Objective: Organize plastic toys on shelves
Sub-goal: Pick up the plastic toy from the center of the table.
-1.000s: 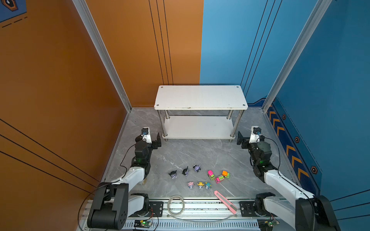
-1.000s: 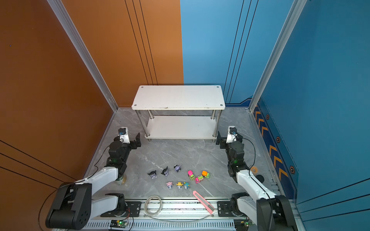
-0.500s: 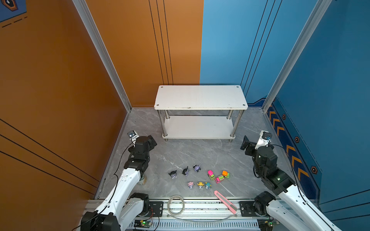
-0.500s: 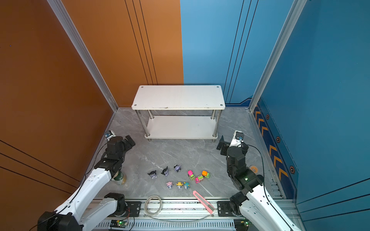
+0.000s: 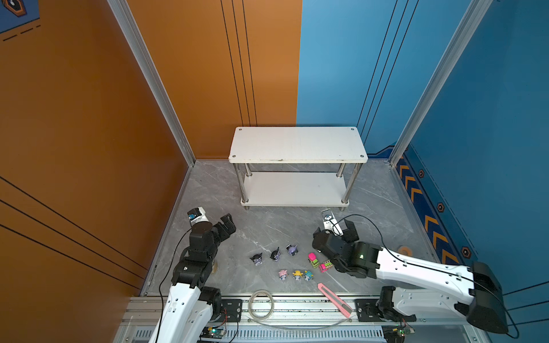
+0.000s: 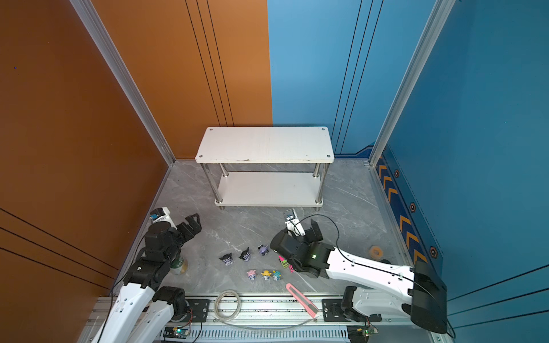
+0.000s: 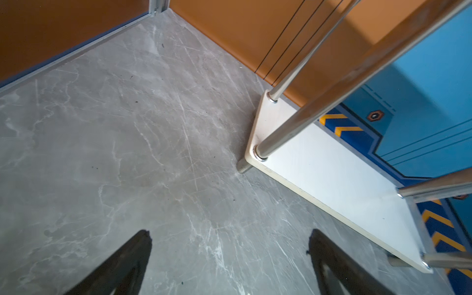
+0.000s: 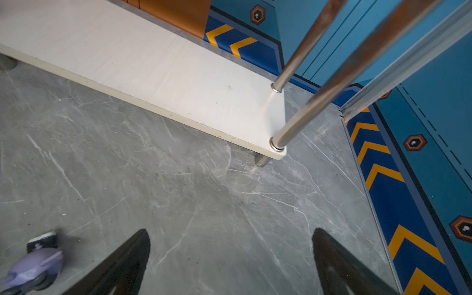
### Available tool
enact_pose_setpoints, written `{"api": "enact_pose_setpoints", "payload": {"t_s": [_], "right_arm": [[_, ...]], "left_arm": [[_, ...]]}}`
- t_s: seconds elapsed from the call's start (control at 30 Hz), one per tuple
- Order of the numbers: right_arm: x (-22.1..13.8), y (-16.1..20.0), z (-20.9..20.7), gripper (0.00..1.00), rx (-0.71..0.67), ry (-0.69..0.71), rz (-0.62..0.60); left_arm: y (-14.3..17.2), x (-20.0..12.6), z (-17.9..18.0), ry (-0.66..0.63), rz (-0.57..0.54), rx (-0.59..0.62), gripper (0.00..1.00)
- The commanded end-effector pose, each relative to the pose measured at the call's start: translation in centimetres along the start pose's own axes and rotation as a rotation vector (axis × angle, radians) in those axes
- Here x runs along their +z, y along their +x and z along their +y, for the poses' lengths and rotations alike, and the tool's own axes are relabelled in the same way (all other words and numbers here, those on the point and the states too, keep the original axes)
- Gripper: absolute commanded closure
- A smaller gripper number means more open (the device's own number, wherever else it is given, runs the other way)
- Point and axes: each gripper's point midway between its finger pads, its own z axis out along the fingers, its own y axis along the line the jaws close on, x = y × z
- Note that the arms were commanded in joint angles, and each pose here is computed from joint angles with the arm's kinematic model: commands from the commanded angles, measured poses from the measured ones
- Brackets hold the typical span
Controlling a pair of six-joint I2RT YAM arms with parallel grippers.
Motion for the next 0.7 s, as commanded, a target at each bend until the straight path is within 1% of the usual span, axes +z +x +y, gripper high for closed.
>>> {"api": "enact_pose_setpoints", "payload": {"t_s": [0.0,0.03,0.1,0.23,0.3,0.47,0.53,0.67], "right_arm": [[0.1,0.7,2.9,0.0,-0.048,-0.05,0.065],[0.1,0.6,4.2,0.01,-0.06,-0.082,0.073],[0.2,1.1,6.6,0.08,-0.083,-0.156,0.114],[0.2,2.1,10.7,0.19,-0.082,-0.297,0.197],[0.0,2.6,12.1,0.22,-0.078,-0.345,0.225],[-0.5,3.5,14.9,0.26,-0.057,-0.442,0.274],[-0.6,3.8,15.9,0.27,-0.045,-0.48,0.291],[-0.6,4.3,17.3,0.35,-0.039,-0.525,0.323]], "left_arm": [[2.4,-0.3,-0.7,0.067,0.088,-0.008,0.01],[2.7,-0.4,-1.0,0.086,0.1,-0.005,0.0],[3.4,-0.4,-1.5,0.112,0.128,0.004,0.03],[5.1,-0.5,-2.6,0.157,0.184,0.037,0.05],[5.8,-0.7,-3.2,0.179,0.199,0.068,0.06],[6.6,-1.5,-4.2,0.215,0.178,0.162,0.08],[6.7,-1.7,-4.5,0.235,0.168,0.165,0.08],[6.5,-2.3,-5.5,0.299,0.155,0.153,0.08]]}}
